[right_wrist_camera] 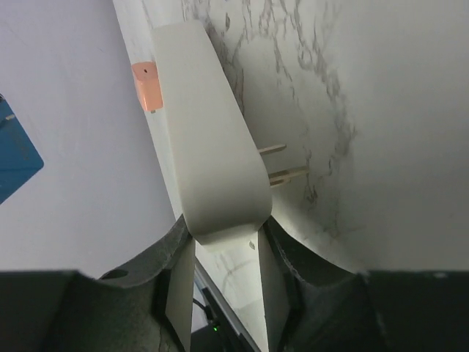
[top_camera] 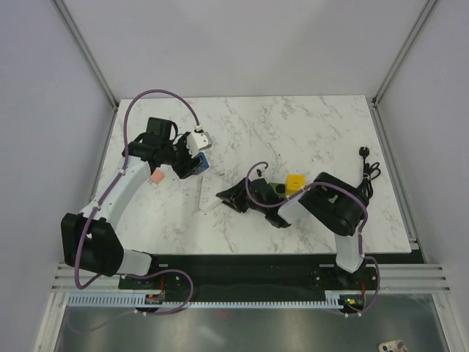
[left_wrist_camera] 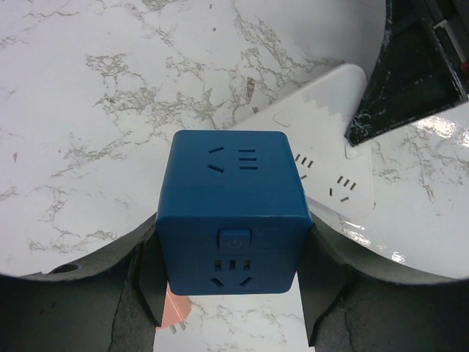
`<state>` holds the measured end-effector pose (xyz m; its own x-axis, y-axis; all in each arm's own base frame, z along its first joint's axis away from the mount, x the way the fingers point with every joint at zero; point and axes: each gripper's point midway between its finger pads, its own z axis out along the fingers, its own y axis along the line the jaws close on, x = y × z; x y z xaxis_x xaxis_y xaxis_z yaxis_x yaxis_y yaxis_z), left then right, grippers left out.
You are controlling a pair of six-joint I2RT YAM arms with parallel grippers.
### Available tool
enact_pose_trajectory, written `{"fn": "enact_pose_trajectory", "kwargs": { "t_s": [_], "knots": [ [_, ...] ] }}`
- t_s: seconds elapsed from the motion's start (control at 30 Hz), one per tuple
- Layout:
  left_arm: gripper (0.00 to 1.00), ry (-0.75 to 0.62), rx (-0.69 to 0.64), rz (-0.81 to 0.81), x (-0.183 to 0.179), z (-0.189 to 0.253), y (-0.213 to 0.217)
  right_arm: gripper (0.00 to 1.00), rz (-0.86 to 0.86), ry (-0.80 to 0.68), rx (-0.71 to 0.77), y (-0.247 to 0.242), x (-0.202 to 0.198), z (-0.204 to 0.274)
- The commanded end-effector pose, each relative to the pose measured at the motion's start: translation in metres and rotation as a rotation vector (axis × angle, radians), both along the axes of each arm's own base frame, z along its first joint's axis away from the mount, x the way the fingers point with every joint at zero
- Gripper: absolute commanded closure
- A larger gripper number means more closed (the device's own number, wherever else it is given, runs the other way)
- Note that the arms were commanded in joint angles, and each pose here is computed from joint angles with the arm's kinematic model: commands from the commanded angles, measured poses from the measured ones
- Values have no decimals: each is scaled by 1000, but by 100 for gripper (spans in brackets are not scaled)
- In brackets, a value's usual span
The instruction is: Insert the plug
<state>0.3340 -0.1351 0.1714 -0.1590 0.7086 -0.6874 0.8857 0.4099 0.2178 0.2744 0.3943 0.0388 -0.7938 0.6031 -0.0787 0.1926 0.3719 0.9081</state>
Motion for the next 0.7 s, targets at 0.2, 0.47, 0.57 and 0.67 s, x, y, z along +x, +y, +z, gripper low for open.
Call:
{"fn": "enact_pose_trajectory", "kwargs": {
  "t_s": [0.2,0.47,0.57,0.67],
  "knots": [
    [98,0,-37,-48,-14,8,-6,90,368,-38,-119,-16,-12,-21],
    [98,109,33,-87,-34,-12,-5,87,567,-50,-308,-38,-39,-31],
    [98,155,43,-52,-38,-16,-3,78,573,-47,-360,-48,-41,-31],
    [98,184,56,-22,-39,-16,0,71,574,-33,-377,-50,-42,-31]
  ]
}}
